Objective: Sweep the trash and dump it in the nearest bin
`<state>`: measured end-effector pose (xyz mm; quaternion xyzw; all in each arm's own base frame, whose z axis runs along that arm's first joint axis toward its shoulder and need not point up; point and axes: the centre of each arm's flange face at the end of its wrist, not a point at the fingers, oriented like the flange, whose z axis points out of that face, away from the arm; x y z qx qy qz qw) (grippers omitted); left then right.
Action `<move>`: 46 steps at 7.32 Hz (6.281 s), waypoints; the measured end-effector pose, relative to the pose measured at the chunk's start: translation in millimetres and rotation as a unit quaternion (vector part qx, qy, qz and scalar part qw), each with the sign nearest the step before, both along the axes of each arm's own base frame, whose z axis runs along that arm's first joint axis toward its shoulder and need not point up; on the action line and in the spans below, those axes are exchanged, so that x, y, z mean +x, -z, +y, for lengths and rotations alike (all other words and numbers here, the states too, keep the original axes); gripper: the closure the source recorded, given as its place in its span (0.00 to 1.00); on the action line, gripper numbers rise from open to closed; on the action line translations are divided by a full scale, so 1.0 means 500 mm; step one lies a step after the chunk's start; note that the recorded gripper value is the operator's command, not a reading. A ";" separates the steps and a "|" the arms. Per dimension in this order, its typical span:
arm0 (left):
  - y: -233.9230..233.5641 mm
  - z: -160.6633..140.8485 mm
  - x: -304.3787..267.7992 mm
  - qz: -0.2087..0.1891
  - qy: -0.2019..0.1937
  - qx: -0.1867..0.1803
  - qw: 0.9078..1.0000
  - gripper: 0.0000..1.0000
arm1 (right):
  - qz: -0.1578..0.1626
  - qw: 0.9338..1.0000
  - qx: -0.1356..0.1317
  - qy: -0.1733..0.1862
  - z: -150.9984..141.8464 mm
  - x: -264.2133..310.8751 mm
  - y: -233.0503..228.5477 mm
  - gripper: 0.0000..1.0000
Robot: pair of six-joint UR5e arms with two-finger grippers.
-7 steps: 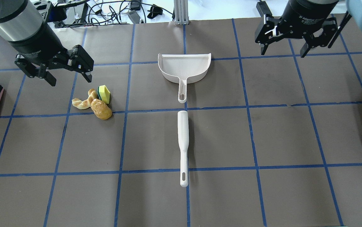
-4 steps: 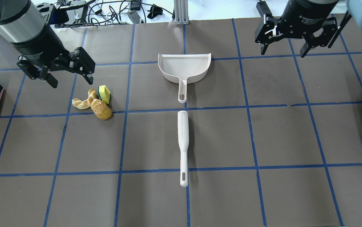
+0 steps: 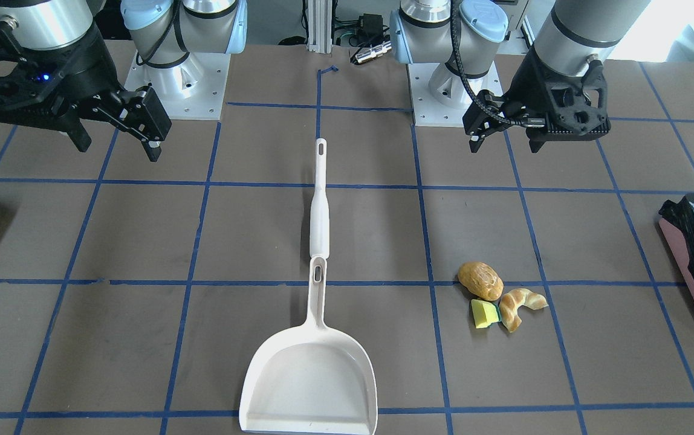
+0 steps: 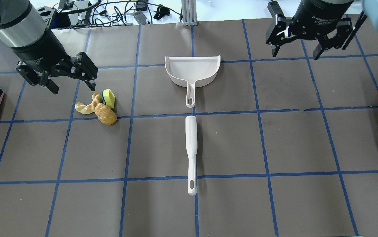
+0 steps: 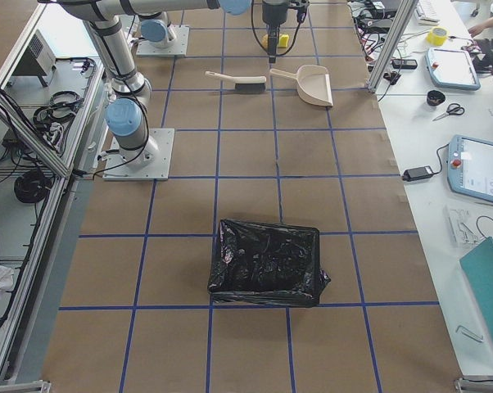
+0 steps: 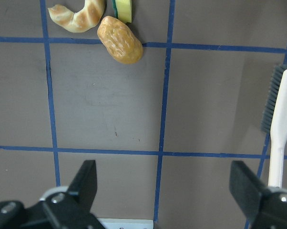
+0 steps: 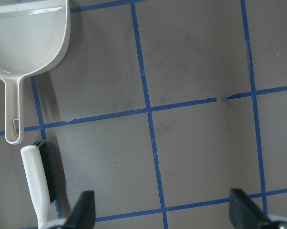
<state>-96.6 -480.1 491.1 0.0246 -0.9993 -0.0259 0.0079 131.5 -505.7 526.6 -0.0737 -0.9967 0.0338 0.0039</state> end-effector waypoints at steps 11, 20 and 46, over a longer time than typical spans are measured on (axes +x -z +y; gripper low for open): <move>0.074 -0.106 0.012 -0.019 -0.011 -0.025 0.999 0.00 | -0.005 0.998 0.042 -0.038 0.061 0.074 0.069 0.00; 0.263 -0.391 -0.304 -0.009 0.009 -0.043 0.999 0.09 | -0.019 0.991 0.095 -0.087 0.367 0.458 0.492 0.01; 0.321 -0.282 -0.255 -0.040 0.248 0.004 0.968 1.00 | 0.004 0.960 0.087 0.265 0.408 0.514 0.555 1.00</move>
